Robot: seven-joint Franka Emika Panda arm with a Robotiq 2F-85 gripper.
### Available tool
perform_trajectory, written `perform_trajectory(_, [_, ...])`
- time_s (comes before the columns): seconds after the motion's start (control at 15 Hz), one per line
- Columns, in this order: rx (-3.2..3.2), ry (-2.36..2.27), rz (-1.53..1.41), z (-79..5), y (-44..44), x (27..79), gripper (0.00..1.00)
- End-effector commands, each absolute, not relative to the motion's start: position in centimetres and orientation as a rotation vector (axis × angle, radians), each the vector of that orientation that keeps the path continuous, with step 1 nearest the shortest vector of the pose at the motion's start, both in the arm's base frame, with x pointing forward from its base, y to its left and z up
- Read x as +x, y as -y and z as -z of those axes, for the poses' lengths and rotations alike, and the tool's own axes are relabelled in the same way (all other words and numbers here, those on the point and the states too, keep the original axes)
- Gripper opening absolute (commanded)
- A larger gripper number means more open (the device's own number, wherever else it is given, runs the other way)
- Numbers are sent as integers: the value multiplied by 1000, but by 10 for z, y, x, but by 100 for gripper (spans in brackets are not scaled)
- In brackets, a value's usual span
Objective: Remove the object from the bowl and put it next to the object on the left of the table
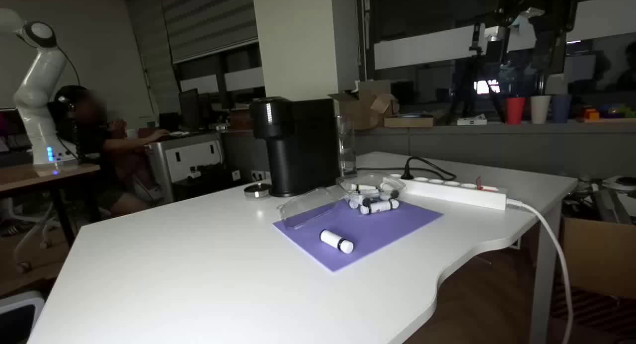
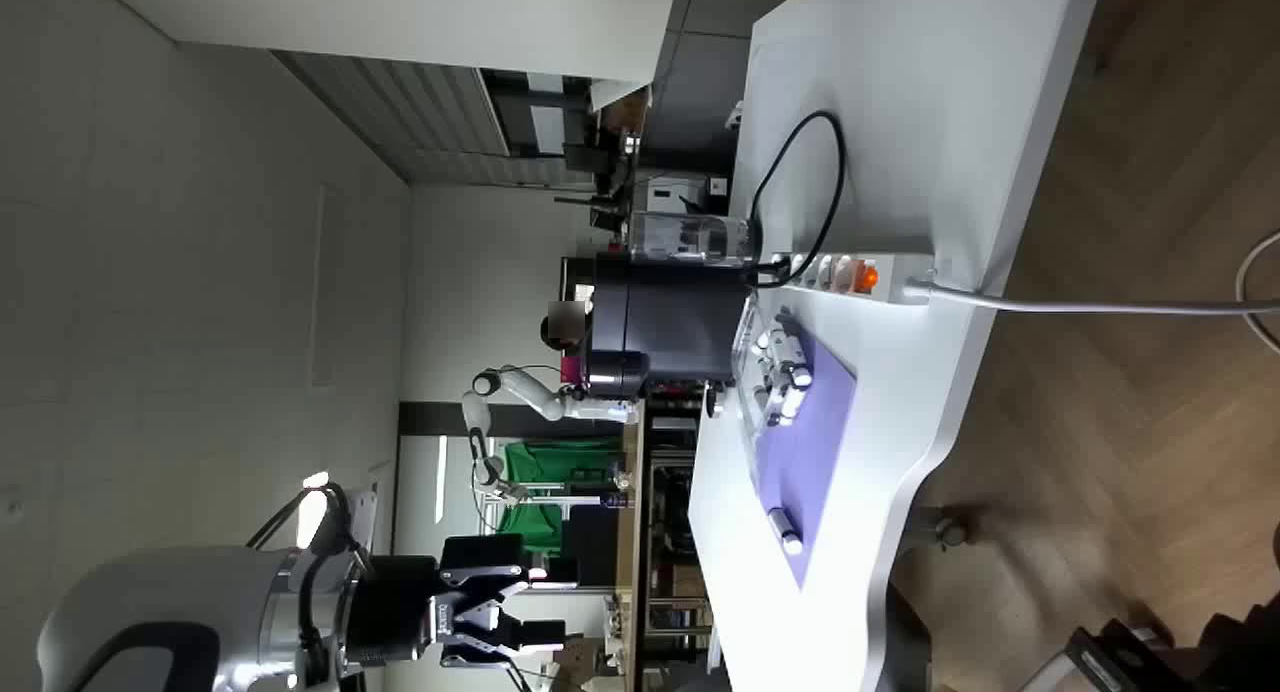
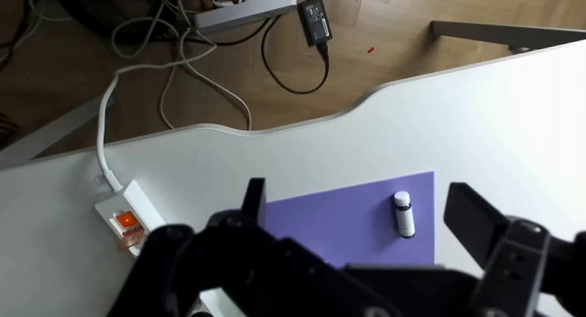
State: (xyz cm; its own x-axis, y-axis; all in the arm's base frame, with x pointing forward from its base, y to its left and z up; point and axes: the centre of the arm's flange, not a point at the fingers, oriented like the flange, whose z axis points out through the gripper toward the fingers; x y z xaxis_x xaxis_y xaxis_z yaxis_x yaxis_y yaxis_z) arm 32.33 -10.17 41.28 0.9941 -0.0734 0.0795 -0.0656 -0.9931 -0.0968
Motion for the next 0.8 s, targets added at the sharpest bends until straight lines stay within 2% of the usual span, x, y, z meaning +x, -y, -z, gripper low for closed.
perform_trajectory(0.0, [-3043,-106,126,-413,102,323,100])
perform_trajectory(0.6, [-3043,-105,126,-413,102,323,100])
perform_trajectory(0.73, [-3051,9,132,-413,109,337,100])
